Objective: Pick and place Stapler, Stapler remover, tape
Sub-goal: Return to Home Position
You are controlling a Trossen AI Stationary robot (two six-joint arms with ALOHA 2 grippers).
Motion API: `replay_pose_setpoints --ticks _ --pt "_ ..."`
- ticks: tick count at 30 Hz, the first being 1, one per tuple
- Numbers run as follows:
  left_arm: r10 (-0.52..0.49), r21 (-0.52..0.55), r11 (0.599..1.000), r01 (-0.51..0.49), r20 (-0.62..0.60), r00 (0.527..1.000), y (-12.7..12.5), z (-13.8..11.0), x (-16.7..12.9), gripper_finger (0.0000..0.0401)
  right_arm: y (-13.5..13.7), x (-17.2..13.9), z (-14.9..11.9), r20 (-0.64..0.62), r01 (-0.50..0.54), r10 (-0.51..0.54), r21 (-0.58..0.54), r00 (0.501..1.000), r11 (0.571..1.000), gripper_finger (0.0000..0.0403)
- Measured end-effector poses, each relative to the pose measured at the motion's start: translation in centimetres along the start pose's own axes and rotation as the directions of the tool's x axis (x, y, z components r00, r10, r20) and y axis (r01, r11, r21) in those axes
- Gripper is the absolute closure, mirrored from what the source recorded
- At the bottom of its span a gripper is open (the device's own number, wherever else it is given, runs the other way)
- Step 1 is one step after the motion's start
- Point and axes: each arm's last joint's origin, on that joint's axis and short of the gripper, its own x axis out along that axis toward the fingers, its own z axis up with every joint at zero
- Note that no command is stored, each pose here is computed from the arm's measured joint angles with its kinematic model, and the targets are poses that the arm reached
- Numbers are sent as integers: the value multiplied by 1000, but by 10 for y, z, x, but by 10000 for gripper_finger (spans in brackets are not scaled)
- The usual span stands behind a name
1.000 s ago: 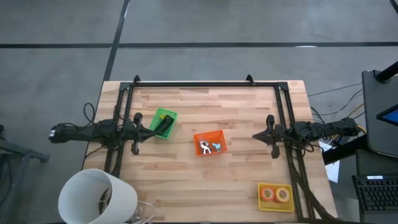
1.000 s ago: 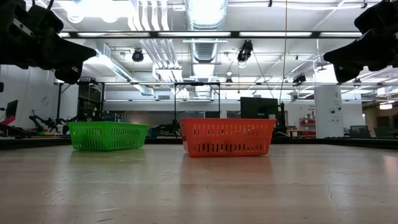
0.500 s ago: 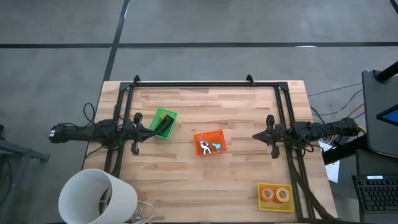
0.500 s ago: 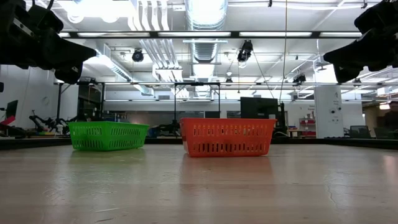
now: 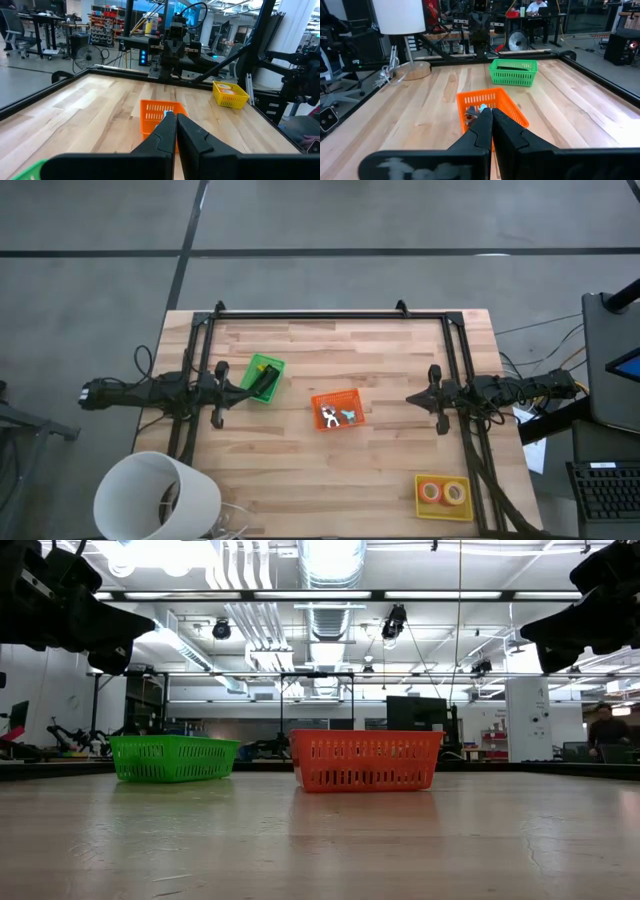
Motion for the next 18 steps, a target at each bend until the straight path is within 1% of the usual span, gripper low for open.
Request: replay_pose_setpoints --ticks 18 --pt "0 0 1000 0 0 1000 0 0 0 387 0 0 0 0 0 0 0 1000 1000 394"
